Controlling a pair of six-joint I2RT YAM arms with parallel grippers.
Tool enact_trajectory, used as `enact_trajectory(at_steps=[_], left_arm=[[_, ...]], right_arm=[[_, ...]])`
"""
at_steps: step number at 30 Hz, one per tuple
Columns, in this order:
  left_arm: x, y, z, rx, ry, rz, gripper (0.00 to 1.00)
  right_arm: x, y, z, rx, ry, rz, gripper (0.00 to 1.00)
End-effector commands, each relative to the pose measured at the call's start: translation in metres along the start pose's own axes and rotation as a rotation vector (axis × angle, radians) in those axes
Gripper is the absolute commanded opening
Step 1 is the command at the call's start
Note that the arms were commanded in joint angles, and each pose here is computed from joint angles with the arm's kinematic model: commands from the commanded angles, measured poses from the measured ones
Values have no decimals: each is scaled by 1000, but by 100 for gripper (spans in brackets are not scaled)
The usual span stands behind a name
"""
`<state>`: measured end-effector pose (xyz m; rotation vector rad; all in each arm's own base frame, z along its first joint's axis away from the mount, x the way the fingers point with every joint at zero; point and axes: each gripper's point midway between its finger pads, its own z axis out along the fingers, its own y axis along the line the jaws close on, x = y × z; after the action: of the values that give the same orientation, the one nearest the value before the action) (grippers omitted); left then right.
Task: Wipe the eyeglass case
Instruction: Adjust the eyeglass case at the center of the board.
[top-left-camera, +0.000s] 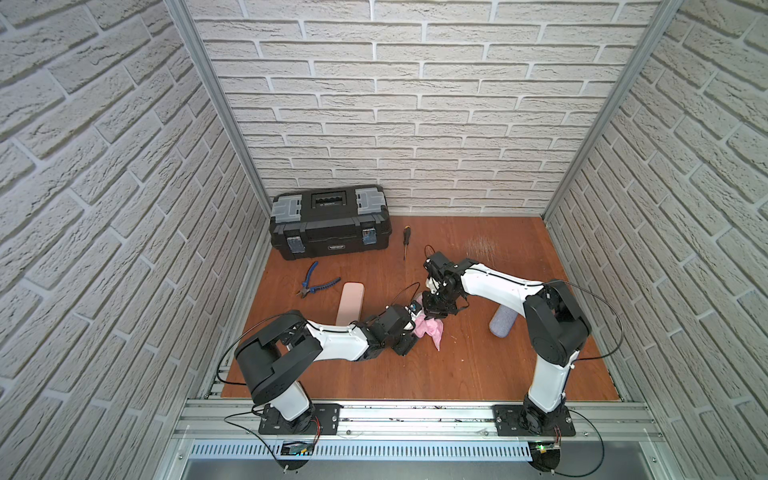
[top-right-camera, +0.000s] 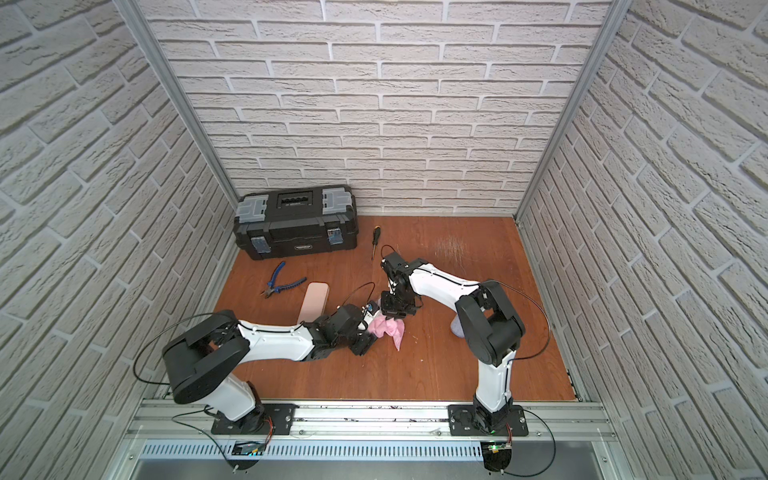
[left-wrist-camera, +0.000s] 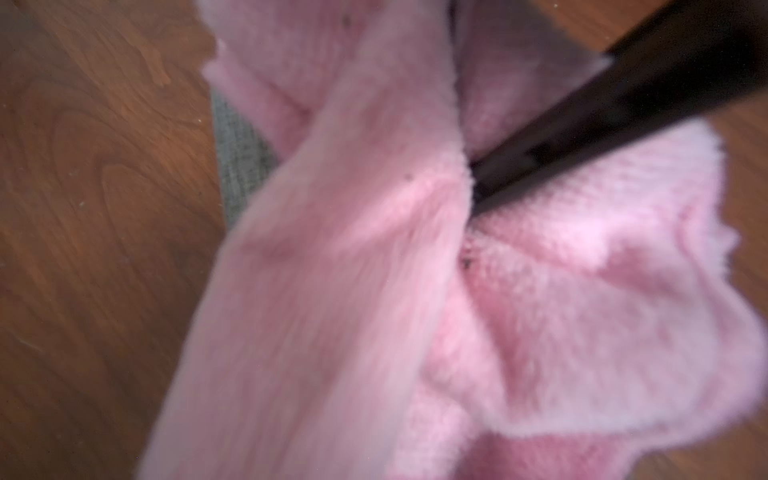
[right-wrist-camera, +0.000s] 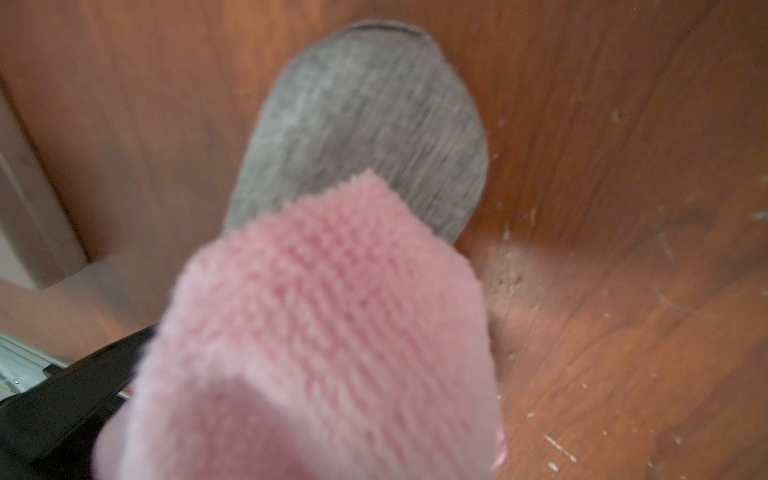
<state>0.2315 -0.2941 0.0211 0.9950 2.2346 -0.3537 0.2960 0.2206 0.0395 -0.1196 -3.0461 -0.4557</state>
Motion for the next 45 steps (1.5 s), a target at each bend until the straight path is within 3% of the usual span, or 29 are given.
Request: enact_trajectory(at_steps=[1, 4, 8, 15, 19, 22, 27, 29, 35, 45], left_arm=[[-6, 2, -2, -8, -32, 11, 73], [-4, 4, -4, -20, -7, -1, 84], [-6, 9, -9, -45, 9, -11, 98], [-37, 25, -8, -74, 0, -70, 98], [-56, 23, -2, -16, 9, -133, 98], [-60, 16, 5, 31, 38, -184, 98], [-54, 18, 8, 65, 109, -290, 98], [-51, 23, 2, 80, 120, -365, 98], [-43, 22, -21, 77, 89, -436, 98], [-36, 30, -4, 54, 116, -386, 98]], right_arm=[[-42, -41, -25, 61, -102, 81, 2], [-53, -38, -57, 39, -138, 36, 2], [-49, -21, -71, -20, -106, -4, 2], [-70, -43, -83, 53, -192, 25, 2], [-73, -48, -82, 53, -209, 47, 2], [-77, -52, -80, 58, -229, 63, 2], [-85, -75, -56, 181, -211, 91, 2], [-81, -68, -45, 182, -190, 69, 2], [-51, -44, -26, 155, -119, 13, 2], [-1, -1, -28, 23, -48, -19, 2]])
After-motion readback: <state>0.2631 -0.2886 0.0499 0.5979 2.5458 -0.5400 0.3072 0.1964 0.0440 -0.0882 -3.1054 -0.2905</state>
